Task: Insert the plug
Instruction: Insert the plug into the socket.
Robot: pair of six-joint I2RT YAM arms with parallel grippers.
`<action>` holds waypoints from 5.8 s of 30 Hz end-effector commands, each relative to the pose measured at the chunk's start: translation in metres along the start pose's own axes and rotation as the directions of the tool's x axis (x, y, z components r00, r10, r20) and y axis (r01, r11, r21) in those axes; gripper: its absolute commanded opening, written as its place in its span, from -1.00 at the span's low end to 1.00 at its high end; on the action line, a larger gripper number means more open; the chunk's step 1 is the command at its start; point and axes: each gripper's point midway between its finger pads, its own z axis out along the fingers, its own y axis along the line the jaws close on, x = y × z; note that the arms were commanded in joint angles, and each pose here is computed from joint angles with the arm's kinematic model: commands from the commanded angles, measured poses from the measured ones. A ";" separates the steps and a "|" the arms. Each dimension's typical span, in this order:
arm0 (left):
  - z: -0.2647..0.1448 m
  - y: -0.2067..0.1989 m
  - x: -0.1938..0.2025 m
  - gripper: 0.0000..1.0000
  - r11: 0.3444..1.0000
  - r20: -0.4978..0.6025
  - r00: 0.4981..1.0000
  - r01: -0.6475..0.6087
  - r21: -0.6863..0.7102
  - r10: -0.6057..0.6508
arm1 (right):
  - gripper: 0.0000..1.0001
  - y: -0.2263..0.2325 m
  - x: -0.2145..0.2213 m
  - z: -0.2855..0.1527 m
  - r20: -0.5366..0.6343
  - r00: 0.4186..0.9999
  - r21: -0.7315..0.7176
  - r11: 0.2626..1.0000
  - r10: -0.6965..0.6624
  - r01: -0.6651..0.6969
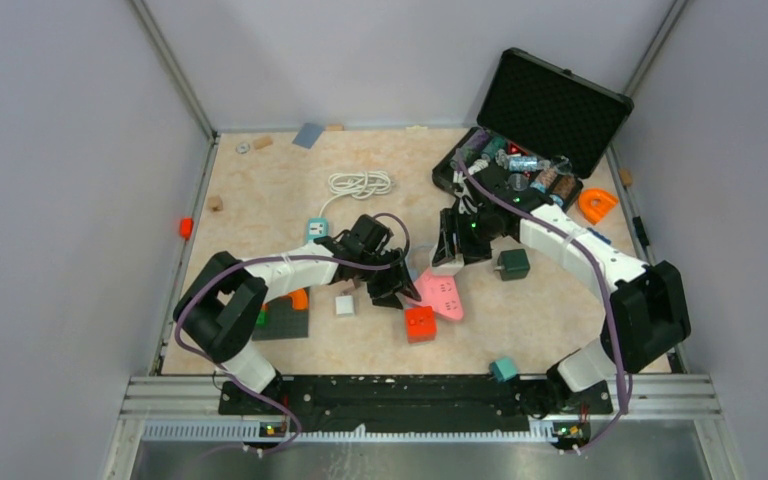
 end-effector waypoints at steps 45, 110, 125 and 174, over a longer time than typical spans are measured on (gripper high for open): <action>0.015 0.053 0.005 -0.04 0.979 0.000 0.999 0.042 -0.197 -0.043 | -1.00 -0.012 0.025 -0.004 -0.042 0.999 0.031 0.999 -0.026 0.028; 0.022 0.056 0.004 -0.21 0.978 -0.014 0.999 0.036 -0.206 -0.040 | -1.00 -0.079 0.029 0.007 -0.090 0.995 0.082 0.996 0.044 -0.037; 0.026 0.056 0.003 -0.21 0.977 -0.029 0.999 0.031 -0.213 -0.038 | -1.00 -0.074 0.040 0.011 -0.125 0.992 0.017 1.000 -0.006 0.008; 0.029 0.056 -0.004 -0.41 0.969 -0.032 0.999 0.019 -0.246 -0.027 | -1.00 -0.053 -0.011 -0.004 -0.106 0.985 0.178 0.972 -0.138 0.155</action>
